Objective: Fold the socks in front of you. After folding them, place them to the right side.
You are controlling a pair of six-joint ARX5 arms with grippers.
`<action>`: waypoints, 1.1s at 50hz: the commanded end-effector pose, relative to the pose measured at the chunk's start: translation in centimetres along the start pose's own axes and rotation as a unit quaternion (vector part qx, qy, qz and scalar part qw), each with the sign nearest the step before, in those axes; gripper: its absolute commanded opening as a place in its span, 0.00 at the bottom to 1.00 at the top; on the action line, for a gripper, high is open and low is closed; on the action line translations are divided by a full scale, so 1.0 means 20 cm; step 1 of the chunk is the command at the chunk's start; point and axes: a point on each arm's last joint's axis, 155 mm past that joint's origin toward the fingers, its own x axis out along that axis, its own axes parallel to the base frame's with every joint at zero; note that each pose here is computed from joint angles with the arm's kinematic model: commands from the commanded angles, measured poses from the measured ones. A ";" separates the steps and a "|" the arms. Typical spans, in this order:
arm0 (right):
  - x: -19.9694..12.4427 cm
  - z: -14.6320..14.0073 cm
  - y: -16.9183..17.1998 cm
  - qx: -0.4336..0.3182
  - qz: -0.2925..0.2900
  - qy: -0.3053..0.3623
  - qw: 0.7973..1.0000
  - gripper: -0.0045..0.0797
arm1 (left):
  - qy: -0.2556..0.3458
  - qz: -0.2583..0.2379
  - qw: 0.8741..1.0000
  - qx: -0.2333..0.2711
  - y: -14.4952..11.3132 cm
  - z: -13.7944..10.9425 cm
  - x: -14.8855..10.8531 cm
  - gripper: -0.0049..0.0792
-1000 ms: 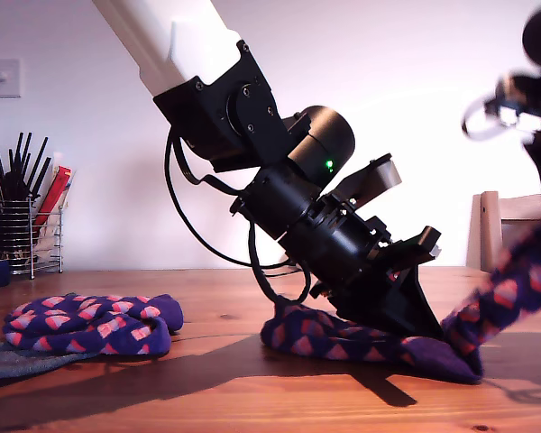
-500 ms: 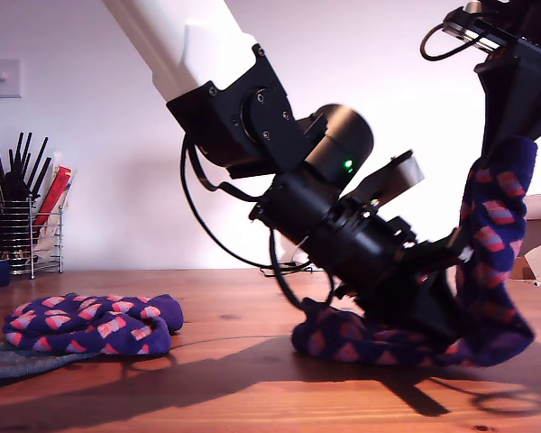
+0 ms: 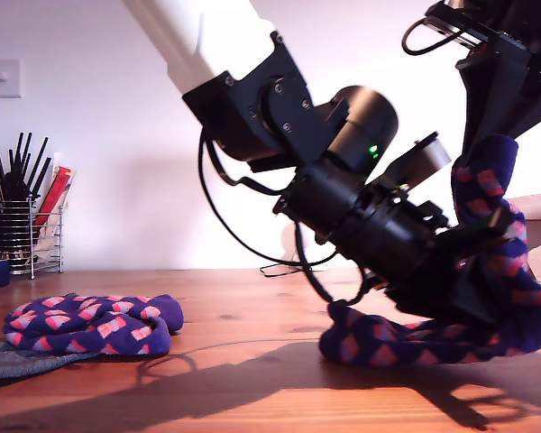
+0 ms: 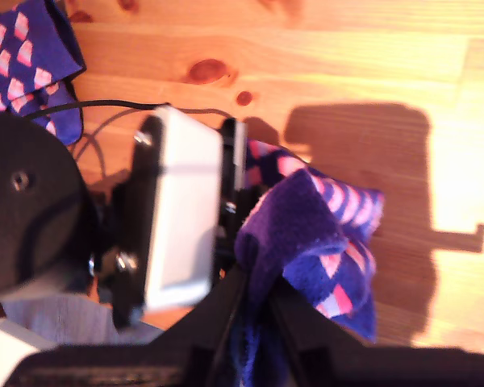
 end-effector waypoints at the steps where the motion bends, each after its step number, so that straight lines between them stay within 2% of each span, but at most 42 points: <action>1: -0.03 0.02 0.01 -0.008 -0.002 -0.012 1.000 0.04 | 0.009 -0.001 1.000 -0.006 0.02 -0.04 0.05 0.03; 15: -0.03 0.00 -0.05 -0.025 -0.036 -0.004 0.999 0.04 | 0.011 0.000 1.000 -0.015 0.04 0.06 -0.01 0.03; 35: -0.04 0.00 -0.10 -0.030 -0.065 -0.003 0.997 0.04 | 0.060 -0.001 0.998 -0.035 0.06 0.00 -0.08 0.03; 47: -0.04 0.00 -0.11 -0.032 -0.068 -0.003 0.997 0.04 | 0.043 0.013 0.999 -0.031 0.11 0.09 -0.19 0.03; 55: -0.04 0.00 -0.12 -0.032 -0.076 -0.004 0.997 0.04 | 0.063 0.034 0.997 -0.026 0.17 0.06 -0.27 0.03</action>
